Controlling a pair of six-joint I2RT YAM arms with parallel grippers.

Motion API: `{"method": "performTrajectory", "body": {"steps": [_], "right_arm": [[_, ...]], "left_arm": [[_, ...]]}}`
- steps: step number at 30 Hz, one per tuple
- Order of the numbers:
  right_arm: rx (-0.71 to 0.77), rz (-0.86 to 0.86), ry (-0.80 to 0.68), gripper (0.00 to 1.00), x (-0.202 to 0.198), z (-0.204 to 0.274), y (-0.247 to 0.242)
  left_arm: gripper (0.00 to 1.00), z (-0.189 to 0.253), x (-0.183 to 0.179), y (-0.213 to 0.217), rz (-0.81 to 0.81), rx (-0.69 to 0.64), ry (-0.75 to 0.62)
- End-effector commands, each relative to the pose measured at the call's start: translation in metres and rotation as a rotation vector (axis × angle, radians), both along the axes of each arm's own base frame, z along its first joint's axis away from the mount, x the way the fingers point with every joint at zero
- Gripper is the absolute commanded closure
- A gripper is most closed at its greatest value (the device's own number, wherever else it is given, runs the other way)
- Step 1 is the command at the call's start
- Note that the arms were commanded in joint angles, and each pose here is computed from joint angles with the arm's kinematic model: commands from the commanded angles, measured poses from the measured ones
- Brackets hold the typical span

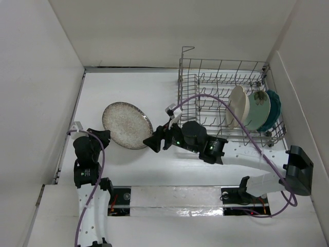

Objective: Load the plates into the dish rack

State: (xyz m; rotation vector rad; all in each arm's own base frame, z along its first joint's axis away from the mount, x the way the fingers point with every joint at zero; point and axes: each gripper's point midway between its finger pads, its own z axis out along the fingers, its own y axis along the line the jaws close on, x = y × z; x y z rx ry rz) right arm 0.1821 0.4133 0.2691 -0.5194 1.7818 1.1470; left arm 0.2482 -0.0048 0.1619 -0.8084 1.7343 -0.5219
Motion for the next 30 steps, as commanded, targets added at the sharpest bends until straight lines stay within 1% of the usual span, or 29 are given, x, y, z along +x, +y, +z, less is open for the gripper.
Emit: {"method": "performTrajectory", "body": {"steps": [1,2,4,6,8,9,10,11,12,13,15,16,17,19,20,24,25,27,30], "right_arm": [[0.150,-0.102,0.128,0.26,-0.003,-0.009,-0.010],[0.215,-0.111,0.187,0.25,-0.007,-0.008,-0.009],[0.240,-0.143,0.258,0.24,-0.013,-0.028,-0.010],[0.284,-0.161,0.368,0.23,-0.020,-0.049,-0.012],[0.322,-0.186,0.466,0.23,-0.024,-0.067,-0.012],[0.326,-0.184,0.497,0.23,-0.030,-0.073,-0.009],[0.336,-0.216,0.517,0.23,-0.026,-0.078,-0.011],[0.353,-0.218,0.565,0.23,-0.034,-0.083,-0.008],[0.356,-0.237,0.583,0.23,-0.035,-0.090,-0.010],[0.374,-0.279,0.592,0.21,-0.029,-0.093,-0.013],[0.430,-0.306,0.651,0.21,-0.030,-0.095,-0.014],[0.444,-0.334,0.666,0.21,-0.028,-0.103,-0.020],[0.507,-0.340,0.705,0.21,-0.026,-0.098,-0.020],[0.507,-0.362,0.743,0.20,-0.028,-0.113,-0.019],[0.552,-0.359,0.780,0.20,-0.027,-0.111,-0.017],[0.580,-0.386,0.882,0.20,-0.035,-0.138,-0.017],[0.584,-0.391,0.879,0.20,-0.034,-0.140,-0.016],[0.579,-0.397,0.918,0.22,-0.041,-0.149,-0.016],[0.579,-0.428,0.956,0.23,-0.041,-0.162,-0.019]], "left_arm": [[1.00,0.101,0.005,-0.008,-0.037,0.036,-0.315],[1.00,0.097,0.004,-0.010,-0.044,0.036,-0.296],[1.00,0.103,0.002,-0.012,-0.055,0.051,-0.303],[1.00,0.103,0.000,-0.013,-0.067,0.070,-0.284],[1.00,0.095,-0.002,-0.021,-0.102,0.058,-0.255],[1.00,0.088,-0.003,-0.022,-0.106,0.051,-0.244],[1.00,0.083,-0.004,-0.026,-0.122,0.044,-0.233],[1.00,0.079,-0.004,-0.029,-0.131,0.042,-0.226],[1.00,0.079,-0.004,-0.031,-0.140,0.037,-0.229],[1.00,0.080,-0.004,-0.031,-0.140,0.038,-0.234],[1.00,0.084,-0.005,-0.037,-0.163,0.036,-0.233],[1.00,0.085,-0.006,-0.039,-0.170,0.042,-0.230],[1.00,0.083,-0.008,-0.038,-0.170,0.045,-0.212],[1.00,0.089,-0.010,-0.041,-0.185,0.057,-0.217],[1.00,0.088,-0.012,-0.043,-0.198,0.058,-0.209],[1.00,0.096,-0.017,-0.043,-0.203,0.077,-0.212],[1.00,0.096,-0.017,-0.043,-0.203,0.077,-0.215],[1.00,0.097,-0.018,-0.044,-0.206,0.076,-0.220],[1.00,0.098,-0.020,-0.045,-0.212,0.070,-0.226]]}}
